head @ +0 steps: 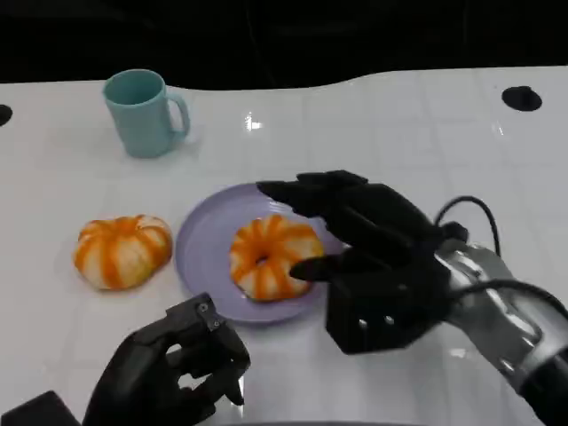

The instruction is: Grasp the bread from the table and place it into the plate.

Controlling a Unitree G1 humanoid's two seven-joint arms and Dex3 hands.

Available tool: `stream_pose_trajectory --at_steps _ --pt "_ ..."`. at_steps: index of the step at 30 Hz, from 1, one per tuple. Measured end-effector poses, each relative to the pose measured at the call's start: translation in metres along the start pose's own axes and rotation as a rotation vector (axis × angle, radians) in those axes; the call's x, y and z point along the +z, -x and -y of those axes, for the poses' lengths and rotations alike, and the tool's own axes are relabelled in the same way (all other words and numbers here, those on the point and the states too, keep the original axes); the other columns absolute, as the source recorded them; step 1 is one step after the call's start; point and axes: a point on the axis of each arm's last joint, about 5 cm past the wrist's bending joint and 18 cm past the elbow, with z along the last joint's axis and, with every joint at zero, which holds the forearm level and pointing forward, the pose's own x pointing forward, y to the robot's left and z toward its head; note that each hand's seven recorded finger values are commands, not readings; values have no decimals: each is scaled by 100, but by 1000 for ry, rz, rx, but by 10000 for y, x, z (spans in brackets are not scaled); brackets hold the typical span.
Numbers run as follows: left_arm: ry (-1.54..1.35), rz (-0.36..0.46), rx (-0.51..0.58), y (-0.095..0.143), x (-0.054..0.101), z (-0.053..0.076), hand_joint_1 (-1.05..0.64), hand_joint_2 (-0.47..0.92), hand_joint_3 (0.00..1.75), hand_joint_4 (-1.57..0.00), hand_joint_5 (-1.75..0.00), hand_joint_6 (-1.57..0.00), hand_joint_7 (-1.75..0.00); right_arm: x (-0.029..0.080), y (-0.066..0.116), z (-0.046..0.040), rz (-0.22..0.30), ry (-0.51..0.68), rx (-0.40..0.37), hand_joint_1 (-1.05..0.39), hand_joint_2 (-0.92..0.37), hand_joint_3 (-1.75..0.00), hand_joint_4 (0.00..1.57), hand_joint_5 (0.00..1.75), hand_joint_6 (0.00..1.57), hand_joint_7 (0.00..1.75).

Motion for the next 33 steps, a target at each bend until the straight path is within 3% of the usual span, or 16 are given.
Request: stream_pose_trajectory --at_steps 7,10,14,17,19,20,22,24,27,33 --pt "2 1 0 -7 0 -1 -55 92 32 -65 -175 -58 -153 -82 404 -31 0 -38 -70 -63 -92 -17 0 61 28 5" --pt "1 2 -1 -12 1 -2 -56 92 32 -65 -175 -58 -153 -117 560 -27 -6 -38 -93 -58 -92 -15 11 68 39 10" --pt "5 -3 1 -10 -2 -3 -55 92 32 -65 -175 -58 -153 -164 773 -31 -20 -35 -141 -48 -91 -8 35 78 59 19" --pt "8 -4 2 -11 -2 -4 -54 92 32 -65 -175 -58 -153 -177 886 -57 -16 -49 -185 -28 -87 -4 65 96 82 31" --pt "9 -4 3 -12 -1 -6 -54 92 32 -65 -175 -58 -153 -190 962 -74 -15 -75 -237 -15 -86 -8 78 116 96 49" --pt "9 -4 3 -12 -1 -8 -54 92 32 -65 -175 -59 -153 -198 1000 -80 -17 -88 -258 -12 -84 -13 80 121 96 60" --pt "8 -4 4 -10 0 -11 -55 92 32 -66 -175 -59 -154 -206 1064 -90 -22 -106 -283 -10 -59 -63 81 133 94 84" --pt "7 -3 5 -11 1 -13 -55 92 32 -66 -175 -58 -153 -204 1119 -101 -23 -107 -286 -12 -47 -87 75 154 84 108" --pt "9 -2 7 -9 2 -17 -55 92 32 -66 -175 -58 -153 -211 1210 -110 -41 -95 -289 -12 -40 -101 71 169 72 131" --pt "7 -2 7 -8 3 -21 -56 92 31 -66 -175 -59 -152 -178 1347 -145 -67 -87 -306 -8 -32 -120 72 175 65 146"
